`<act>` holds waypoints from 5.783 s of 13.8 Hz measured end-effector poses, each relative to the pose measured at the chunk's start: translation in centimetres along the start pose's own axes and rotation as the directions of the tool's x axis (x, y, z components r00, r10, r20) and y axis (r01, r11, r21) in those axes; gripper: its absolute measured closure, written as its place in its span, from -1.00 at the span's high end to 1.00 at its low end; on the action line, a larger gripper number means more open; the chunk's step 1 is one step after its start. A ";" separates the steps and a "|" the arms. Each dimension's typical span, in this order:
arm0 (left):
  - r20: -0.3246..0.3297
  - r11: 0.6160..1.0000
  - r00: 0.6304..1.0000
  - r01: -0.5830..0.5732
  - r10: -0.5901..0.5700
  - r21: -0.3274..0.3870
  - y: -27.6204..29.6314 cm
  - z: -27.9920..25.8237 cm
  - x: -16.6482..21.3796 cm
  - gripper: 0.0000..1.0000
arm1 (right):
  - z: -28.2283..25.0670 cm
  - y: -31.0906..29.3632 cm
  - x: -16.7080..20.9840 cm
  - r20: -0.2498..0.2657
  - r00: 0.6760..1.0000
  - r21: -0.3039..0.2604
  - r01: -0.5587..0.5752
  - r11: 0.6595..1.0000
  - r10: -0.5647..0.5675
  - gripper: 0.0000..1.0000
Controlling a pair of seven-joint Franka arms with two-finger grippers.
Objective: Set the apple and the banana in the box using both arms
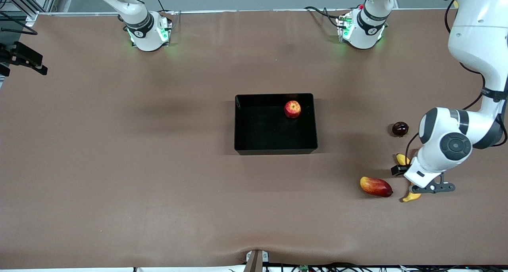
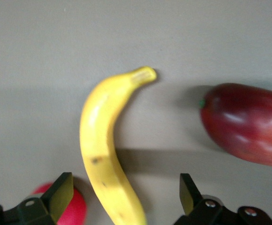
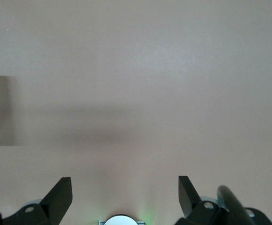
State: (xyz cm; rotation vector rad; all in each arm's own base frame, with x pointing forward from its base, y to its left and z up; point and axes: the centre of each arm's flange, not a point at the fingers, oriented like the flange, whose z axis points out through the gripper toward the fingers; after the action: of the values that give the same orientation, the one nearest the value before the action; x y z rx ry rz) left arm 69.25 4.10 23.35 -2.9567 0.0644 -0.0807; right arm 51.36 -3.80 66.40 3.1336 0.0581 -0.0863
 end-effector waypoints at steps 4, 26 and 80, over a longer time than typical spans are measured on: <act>-0.015 0.997 0.998 -0.067 0.067 -0.022 -2.2 3.1 1.1 0.97 | 0.1 -0.2 0.0 0.002 1.000 0.013 0.004 1.000 -0.004 1.00; 0.120 0.972 0.981 0.171 -0.153 -0.158 19.8 -21.9 -2.2 -0.24 | 0.3 -0.1 -0.1 0.014 1.000 0.018 0.000 1.000 0.000 1.00; 0.031 0.990 0.999 0.031 -0.027 -0.137 3.2 -45.4 -16.3 1.00 | 0.6 0.3 -0.1 0.021 1.000 0.026 -0.008 1.000 0.008 1.00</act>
State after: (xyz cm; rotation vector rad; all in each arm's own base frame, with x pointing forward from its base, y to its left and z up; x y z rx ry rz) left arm 50.24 -6.43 66.53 -3.0958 0.0241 -0.0388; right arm 51.21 -4.11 65.80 3.1585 0.0448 -0.1203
